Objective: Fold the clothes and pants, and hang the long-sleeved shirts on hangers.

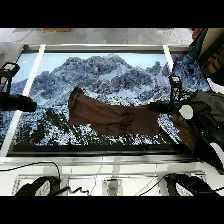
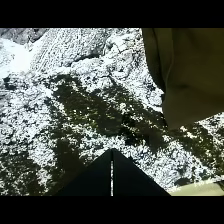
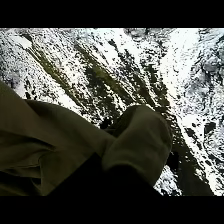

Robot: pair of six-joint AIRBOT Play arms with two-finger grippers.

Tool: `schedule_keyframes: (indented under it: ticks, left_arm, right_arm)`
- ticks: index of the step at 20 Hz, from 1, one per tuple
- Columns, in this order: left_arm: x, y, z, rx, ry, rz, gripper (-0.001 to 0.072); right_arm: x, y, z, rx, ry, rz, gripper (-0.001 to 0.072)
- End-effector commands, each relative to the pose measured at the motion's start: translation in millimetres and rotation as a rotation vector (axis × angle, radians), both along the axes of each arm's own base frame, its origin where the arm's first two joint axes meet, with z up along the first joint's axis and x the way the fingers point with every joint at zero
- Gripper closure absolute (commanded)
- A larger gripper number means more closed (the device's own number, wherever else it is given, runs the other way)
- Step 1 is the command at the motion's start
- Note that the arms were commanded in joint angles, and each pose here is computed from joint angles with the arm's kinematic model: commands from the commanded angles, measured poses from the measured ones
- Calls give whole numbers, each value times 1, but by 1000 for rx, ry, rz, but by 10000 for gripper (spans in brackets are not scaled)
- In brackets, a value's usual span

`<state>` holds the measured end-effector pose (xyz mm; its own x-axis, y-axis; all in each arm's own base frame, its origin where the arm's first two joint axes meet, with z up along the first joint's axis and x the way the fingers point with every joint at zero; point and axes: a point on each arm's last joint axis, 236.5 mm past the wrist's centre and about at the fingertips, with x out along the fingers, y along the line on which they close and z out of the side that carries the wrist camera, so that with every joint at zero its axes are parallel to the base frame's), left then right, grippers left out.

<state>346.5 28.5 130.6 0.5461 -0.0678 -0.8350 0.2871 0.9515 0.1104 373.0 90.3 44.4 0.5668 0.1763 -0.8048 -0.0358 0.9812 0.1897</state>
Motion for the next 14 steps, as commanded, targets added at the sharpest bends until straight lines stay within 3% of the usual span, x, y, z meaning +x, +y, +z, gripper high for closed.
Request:
schedule_keyframes:
  ticks: [1, 14]
  left_arm:
    - [0, 0, 0, 0, -1, 0, 686]
    - [6, 2, 3, 4, -28, 7, 686]
  right_arm:
    - [0, 0, 0, 0, 1, -1, 688]
    - [1, 0, 0, 1, -2, -1, 688]
